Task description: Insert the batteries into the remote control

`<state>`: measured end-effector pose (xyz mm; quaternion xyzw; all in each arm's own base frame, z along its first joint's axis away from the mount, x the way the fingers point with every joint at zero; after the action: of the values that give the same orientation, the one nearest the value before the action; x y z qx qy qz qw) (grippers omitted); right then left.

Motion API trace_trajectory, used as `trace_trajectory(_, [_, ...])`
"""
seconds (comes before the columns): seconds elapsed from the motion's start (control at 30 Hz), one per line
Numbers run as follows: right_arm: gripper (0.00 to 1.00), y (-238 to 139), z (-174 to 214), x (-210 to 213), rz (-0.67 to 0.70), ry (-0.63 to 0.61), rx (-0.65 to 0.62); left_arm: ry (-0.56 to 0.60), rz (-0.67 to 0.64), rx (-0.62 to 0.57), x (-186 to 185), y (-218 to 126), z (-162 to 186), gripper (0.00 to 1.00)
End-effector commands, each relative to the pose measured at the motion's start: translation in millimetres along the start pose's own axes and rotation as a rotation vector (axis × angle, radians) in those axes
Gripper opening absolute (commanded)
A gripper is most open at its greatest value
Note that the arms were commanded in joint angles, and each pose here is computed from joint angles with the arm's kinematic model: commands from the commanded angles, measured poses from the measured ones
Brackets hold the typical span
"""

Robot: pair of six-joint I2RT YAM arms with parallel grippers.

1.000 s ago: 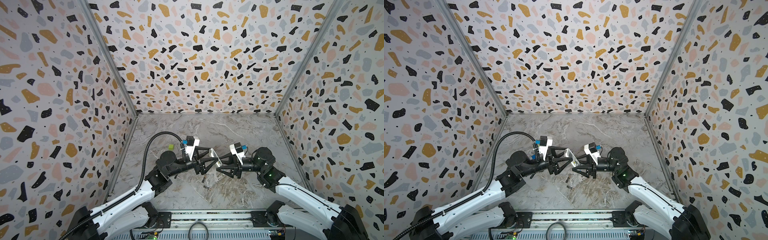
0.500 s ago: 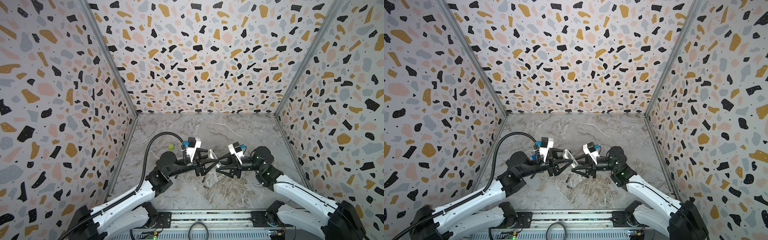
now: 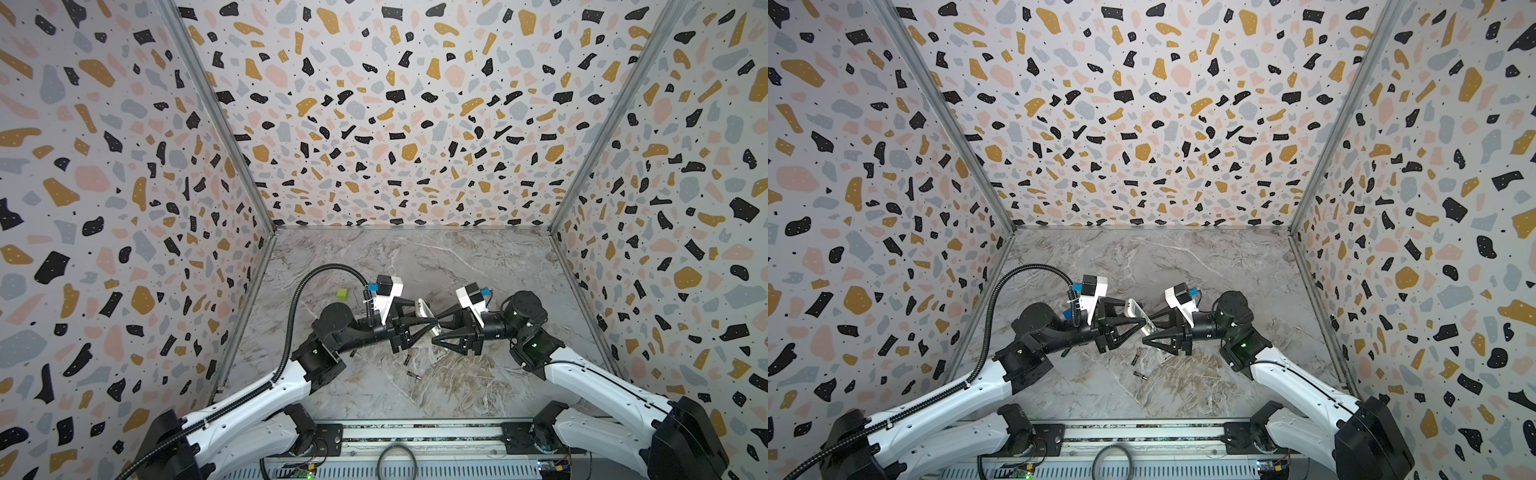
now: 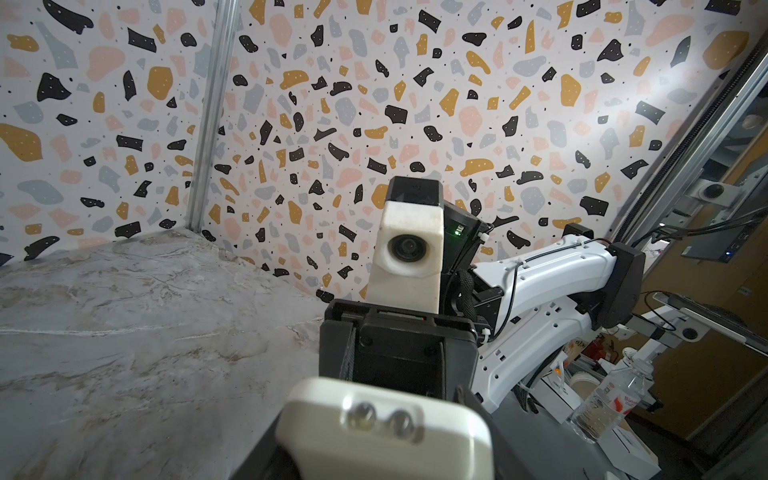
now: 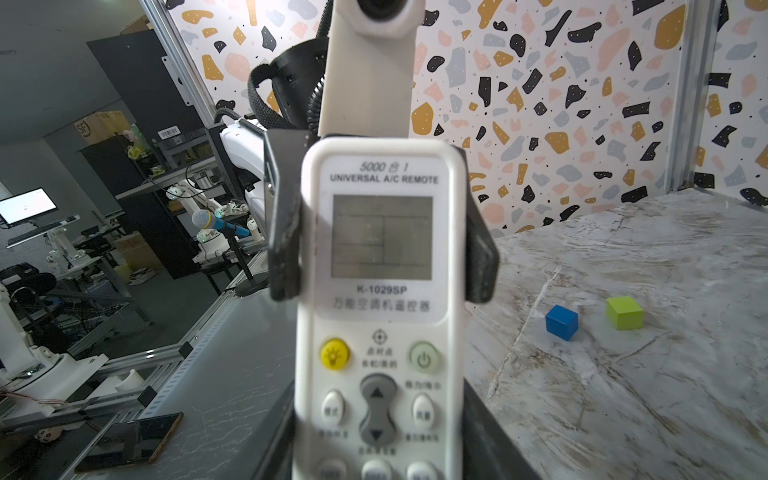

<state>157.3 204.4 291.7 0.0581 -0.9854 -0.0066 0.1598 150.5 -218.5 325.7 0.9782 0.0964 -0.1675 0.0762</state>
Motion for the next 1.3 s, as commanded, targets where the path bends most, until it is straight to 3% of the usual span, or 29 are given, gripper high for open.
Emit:
trace_trajectory(0.0, [0.19,0.1,-18.6,4.8,-0.001,-0.053,-0.033,0.055,0.045,-0.061,-9.9,2.0,-18.3,0.22])
trace_trajectory(0.17, [0.59,0.4,-15.8,-1.4,0.089,-0.047,-0.019,0.013,-0.051,-0.065,0.9,5.8,-18.1,0.00])
trace_trajectory(0.23, [0.71,0.8,-14.5,-4.0,0.129,-0.050,-0.012,-0.011,-0.084,-0.066,5.7,8.4,-17.8,0.00])
trace_trajectory(0.43, [0.86,4.7,-11.4,-9.1,0.251,-0.067,0.028,-0.103,-0.214,-0.113,17.8,11.1,-23.6,0.00])
trace_trajectory(0.67, [0.83,2.9,-9.0,-14.6,0.497,-0.120,0.055,-0.265,-0.466,-0.108,39.1,14.0,-30.2,0.00])
trace_trajectory(0.87, [0.70,4.9,-8.8,-15.5,0.625,-0.165,0.069,-0.329,-0.513,-0.127,43.2,14.2,-31.2,0.00])
trace_trajectory(1.27, [0.57,16.5,-18.2,-20.1,0.724,-0.245,0.089,-0.367,-0.544,-0.116,48.8,16.5,-26.3,0.00])
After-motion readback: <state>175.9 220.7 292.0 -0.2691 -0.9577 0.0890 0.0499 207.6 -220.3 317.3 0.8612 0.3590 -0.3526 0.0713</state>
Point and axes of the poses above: each gripper's point midway between its finger pads, its own y axis out along the fingers, its own x axis along the line the jaws close on, z = x × y, the point moved 9 cm from there along -y, back along the fingers, and after that the axes turned 2 degrees about y, right-handed, at the moved point
